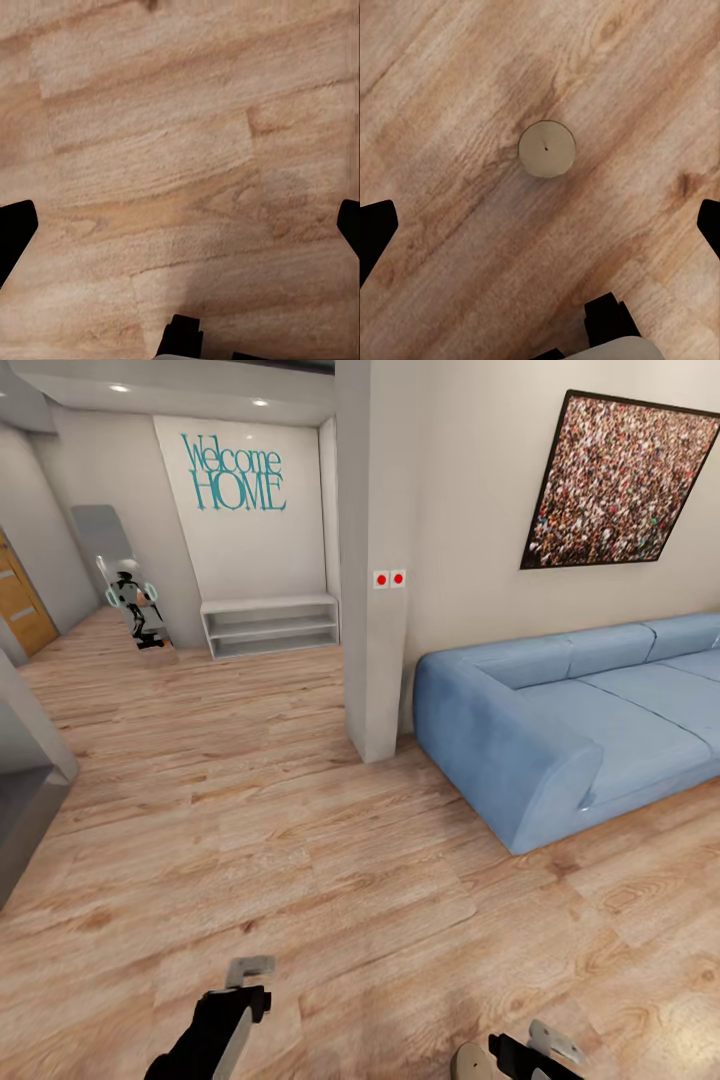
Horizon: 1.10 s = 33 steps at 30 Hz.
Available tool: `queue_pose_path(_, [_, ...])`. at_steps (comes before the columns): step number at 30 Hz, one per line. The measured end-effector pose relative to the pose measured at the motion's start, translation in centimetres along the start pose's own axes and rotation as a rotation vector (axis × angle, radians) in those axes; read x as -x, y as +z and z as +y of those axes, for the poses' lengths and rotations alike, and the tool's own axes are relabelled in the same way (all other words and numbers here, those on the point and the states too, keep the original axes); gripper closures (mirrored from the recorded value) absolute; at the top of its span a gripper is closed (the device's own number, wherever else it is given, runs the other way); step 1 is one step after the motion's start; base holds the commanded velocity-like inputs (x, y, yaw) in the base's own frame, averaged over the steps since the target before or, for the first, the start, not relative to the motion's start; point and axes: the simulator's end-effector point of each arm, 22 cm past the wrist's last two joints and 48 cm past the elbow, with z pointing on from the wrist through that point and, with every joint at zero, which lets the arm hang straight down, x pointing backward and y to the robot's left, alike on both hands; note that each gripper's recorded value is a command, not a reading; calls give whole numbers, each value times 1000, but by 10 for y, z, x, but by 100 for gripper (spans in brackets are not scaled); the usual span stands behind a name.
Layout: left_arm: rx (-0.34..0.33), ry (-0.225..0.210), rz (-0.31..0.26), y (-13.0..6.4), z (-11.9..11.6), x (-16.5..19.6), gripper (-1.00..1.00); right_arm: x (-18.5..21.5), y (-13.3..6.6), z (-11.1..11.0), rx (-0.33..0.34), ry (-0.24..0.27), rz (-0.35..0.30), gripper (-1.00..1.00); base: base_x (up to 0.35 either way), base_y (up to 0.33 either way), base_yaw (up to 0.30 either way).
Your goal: Place each of the two pumpkins and all three candles from the living room inside a cabinet in the living room (use any cabinet), then make sure every cabinet is closed, and position the cauldron so it is next to a table in the living room.
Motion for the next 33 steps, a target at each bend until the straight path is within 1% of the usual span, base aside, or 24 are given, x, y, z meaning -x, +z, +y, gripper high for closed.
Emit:
queue_pose_path(3, [-61,16,60,-6,-10,2,-100,-1,4,1,2,-2,-4,-100,0,0,0])
queue_pose_path(4, [-106,20,87,-12,-13,6,-100,-1,6,1,2,-3,-5,-100,0,0,0])
queue_pose_path(5, [-150,22,101,-19,-13,13,-100,-2,7,1,2,-5,-6,-100,0,0,0])
queue_pose_path(6, [-181,21,106,-25,-13,19,-100,-2,9,1,3,-6,-7,-100,0,0,0])
queue_pose_path(7, [-237,22,114,-40,-17,30,-100,-3,10,2,4,-9,-8,-100,0,0,0])
queue_pose_path(8, [-257,21,110,-48,-18,37,-100,-4,12,2,4,-13,-8,-100,0,0,0])
queue_pose_path(10, [-277,18,74,-62,-18,55,-100,-5,15,1,3,-17,-8,-100,0,0,0])
queue_pose_path(11, [-282,17,51,-67,-18,64,-100,-5,16,0,3,-18,-8,-100,0,0,0])
queue_pose_path(14, [-283,16,24,-72,-15,73,-100,-6,19,0,3,-18,-8,-100,0,0,0])
queue_pose_path(21, [-272,18,26,-72,-10,72,-100,-6,19,0,3,-18,-9,-100,0,0,0])
queue_pose_path(22, [-268,14,25,-70,-8,72,-100,-9,21,2,3,-20,-4,-100,0,0,0])
queue_pose_path(33, [-267,7,21,-54,-10,66,-100,-15,37,0,0,-17,-7,-100,0,0,0])
